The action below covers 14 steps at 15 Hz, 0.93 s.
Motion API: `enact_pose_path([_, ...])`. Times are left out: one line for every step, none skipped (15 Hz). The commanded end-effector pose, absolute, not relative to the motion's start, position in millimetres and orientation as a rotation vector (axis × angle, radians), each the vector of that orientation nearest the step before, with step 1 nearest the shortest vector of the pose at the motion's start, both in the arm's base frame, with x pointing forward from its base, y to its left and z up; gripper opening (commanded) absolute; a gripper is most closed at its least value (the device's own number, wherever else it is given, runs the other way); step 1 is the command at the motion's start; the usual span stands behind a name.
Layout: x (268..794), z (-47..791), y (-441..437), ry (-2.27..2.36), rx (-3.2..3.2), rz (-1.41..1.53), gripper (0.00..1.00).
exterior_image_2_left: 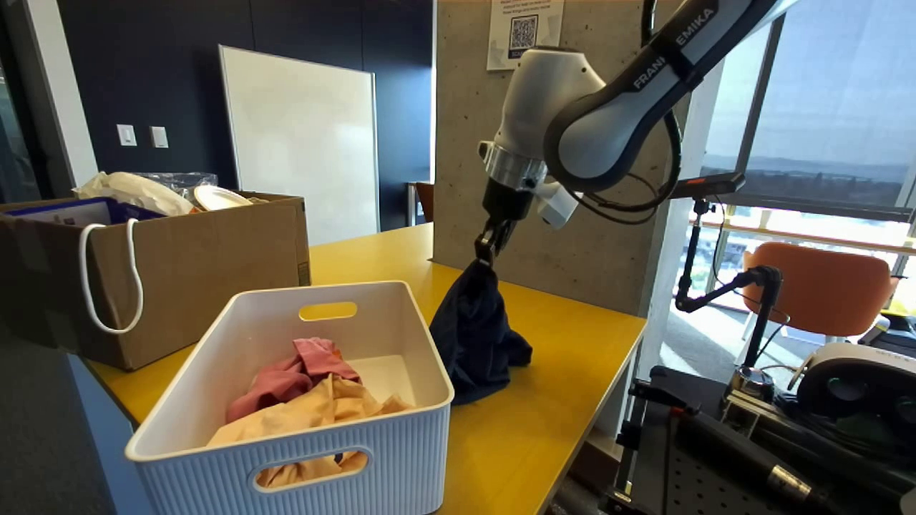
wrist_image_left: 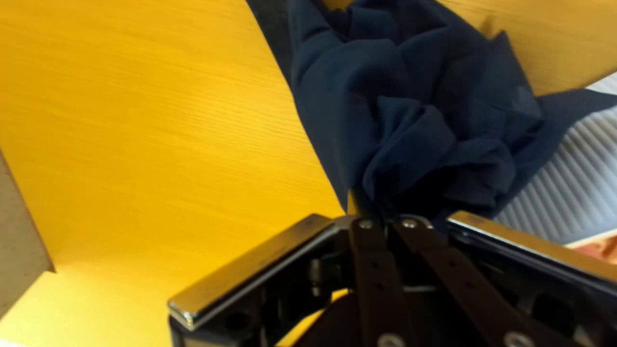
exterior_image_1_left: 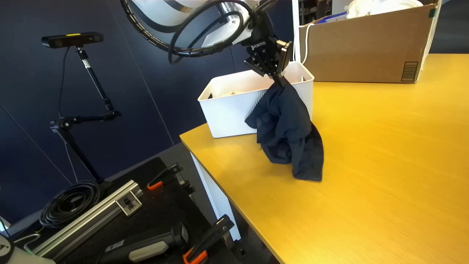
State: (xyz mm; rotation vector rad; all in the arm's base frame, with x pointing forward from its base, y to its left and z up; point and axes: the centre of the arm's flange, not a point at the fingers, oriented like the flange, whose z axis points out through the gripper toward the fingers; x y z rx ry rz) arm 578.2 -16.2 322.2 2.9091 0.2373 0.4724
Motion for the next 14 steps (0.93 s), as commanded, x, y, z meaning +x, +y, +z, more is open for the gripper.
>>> enact_pose_path([538,352,-102,0.028,2.861,0.487,0.01])
enact_pose_path([532,357,-130,-0.025,2.845,0.498,0.01])
enact_pose_path([529,362,-154,-0.088,2.832,0.512,0.01])
enact_pose_path([526,366,-177,-0.143,2.813,0.522,0.01])
enact_pose_path([524,372,-198,-0.198,2.799,0.525,0.01])
enact_pose_path([520,378,-218,-0.254,2.778,0.533,0.01])
enact_pose_path([518,383,-235,-0.304,2.757,0.543,0.01])
enact_pose_path([515,387,-250,-0.346,2.737,0.554,0.01])
enact_pose_path([515,393,-262,-0.378,2.717,0.566,0.01])
enact_pose_path([515,400,-273,-0.404,2.701,0.582,0.01])
enact_pose_path([514,409,-282,-0.431,2.682,0.608,0.01])
enact_pose_path([515,419,-289,-0.462,2.669,0.644,0.01])
enact_pose_path([518,425,-292,-0.486,2.652,0.662,0.01])
enact_pose_path([526,427,-292,-0.502,2.631,0.680,0.01])
